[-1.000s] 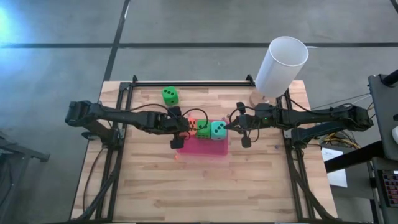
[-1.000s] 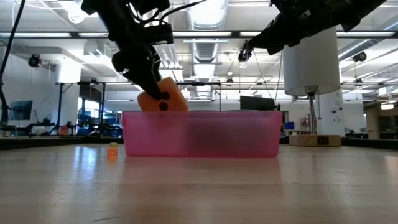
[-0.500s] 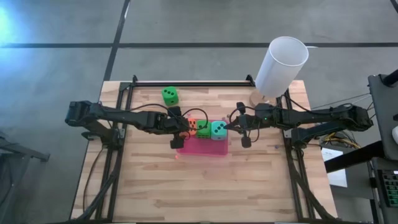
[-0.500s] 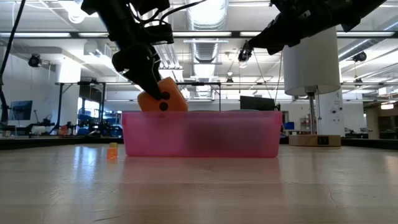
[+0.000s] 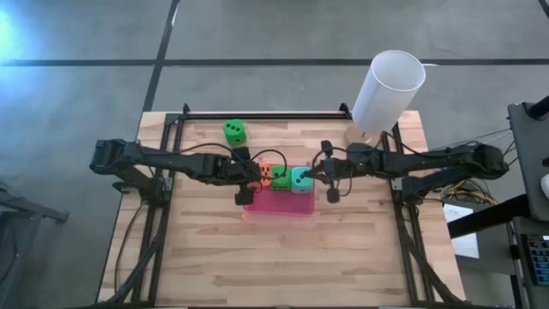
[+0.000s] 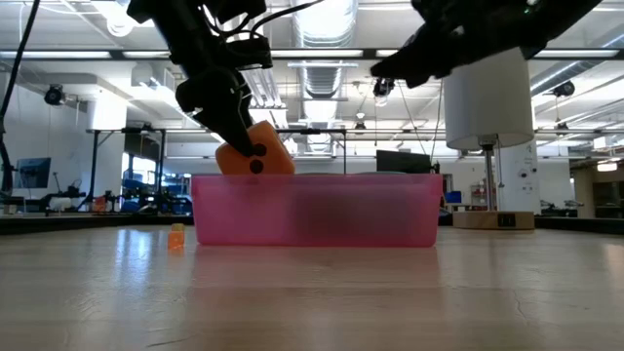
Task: Pick & Place Dice
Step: Put the large die into the pink bin
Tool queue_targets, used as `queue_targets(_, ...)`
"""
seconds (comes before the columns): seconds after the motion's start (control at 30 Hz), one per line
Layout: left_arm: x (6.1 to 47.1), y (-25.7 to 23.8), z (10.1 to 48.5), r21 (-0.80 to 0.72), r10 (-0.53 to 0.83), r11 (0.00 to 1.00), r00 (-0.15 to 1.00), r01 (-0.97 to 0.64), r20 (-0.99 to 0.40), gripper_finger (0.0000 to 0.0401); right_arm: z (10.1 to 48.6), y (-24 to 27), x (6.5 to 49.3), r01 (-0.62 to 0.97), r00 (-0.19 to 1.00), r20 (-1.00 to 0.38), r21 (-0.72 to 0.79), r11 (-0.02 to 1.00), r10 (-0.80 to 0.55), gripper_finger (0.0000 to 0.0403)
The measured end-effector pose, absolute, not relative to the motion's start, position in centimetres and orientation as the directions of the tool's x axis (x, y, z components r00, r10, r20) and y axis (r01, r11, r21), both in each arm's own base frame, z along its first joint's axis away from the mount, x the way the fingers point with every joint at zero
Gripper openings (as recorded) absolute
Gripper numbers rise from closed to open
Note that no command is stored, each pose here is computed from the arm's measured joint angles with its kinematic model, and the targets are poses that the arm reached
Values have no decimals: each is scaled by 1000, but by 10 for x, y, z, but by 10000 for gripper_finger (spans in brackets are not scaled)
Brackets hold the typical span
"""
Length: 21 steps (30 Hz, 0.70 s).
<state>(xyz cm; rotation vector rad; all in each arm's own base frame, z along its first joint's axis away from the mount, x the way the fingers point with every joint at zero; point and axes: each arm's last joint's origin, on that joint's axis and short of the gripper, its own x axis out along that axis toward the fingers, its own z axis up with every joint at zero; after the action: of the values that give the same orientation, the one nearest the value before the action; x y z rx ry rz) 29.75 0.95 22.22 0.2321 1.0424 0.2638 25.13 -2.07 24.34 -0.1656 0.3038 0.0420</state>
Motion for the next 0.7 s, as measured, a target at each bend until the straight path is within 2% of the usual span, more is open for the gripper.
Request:
queue_targets(0.47, 298, 10, 222, 312, 323, 944, 478, -104, -817, 396, 213, -40, 325, -13, 980, -195, -184, 983, -24, 8)
queue_targets(0.6, 298, 9, 222, 312, 322, 944, 479, -103, -817, 398, 205, -43, 348, -34, 976, -218, -203, 979, -12, 8)
queue_targets(0.7, 297, 9, 222, 312, 322, 944, 479, -104, -816, 399, 202, -43, 363, -106, 973, -224, -189, 976, 62, 8)
